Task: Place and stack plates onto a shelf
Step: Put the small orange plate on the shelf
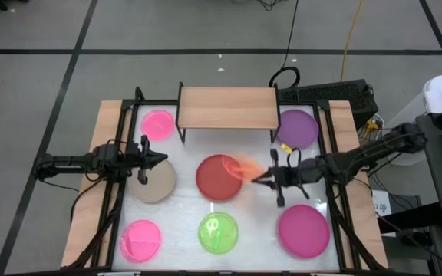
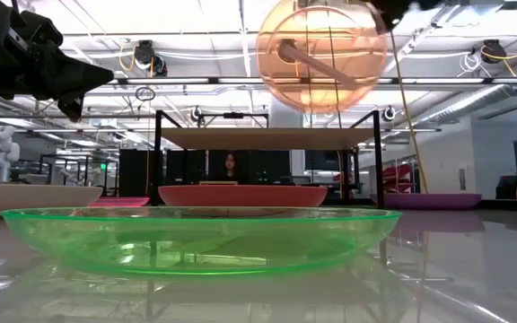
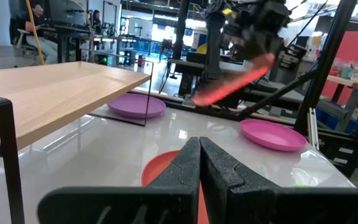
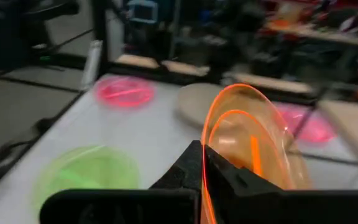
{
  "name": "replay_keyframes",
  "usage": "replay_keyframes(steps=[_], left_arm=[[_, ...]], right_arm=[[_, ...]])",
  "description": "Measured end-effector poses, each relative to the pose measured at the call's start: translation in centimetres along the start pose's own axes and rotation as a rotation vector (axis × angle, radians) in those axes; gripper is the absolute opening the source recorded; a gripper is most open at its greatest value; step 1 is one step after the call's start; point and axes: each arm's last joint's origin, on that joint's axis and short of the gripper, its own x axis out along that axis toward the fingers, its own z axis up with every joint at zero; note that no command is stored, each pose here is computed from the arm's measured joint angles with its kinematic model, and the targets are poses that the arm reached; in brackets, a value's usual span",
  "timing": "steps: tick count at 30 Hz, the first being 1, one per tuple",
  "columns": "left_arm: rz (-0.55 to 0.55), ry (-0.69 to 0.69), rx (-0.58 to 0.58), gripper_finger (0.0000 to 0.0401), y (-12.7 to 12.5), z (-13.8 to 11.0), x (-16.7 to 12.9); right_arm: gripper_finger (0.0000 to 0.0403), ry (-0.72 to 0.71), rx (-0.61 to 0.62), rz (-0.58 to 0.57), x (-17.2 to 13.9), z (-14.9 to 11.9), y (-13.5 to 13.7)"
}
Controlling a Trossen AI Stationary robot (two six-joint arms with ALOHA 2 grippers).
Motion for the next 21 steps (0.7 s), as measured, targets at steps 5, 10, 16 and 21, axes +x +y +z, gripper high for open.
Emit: replay_keyframes(steps=[5, 10, 16, 21], left_arm=[[0.0, 0.0, 0.0, 0.0006, 0.0, 0.0, 0.0], [0.0, 0.0, 0.0, 0.0006, 0.0, 0.0, 0.0], [0.0, 0.001, 0.0, 0.0006, 0.0, 0.0, 0.0], [0.0, 0.0, 0.0, 0.0006, 0.0, 0.0, 0.0]], right_arm=[[0.0, -0.033, -0.037, -0.124, 0.6, 1.6, -3.0], [0.0, -0.035, -0.073, -0.244, 1.7, 3.3, -6.1], [0.0, 0.059, -0.182, -0.332, 5.2, 5.1, -9.4], [0.0, 0.151, -0.304, -0.375, 9.5, 5.7, -12.1]])
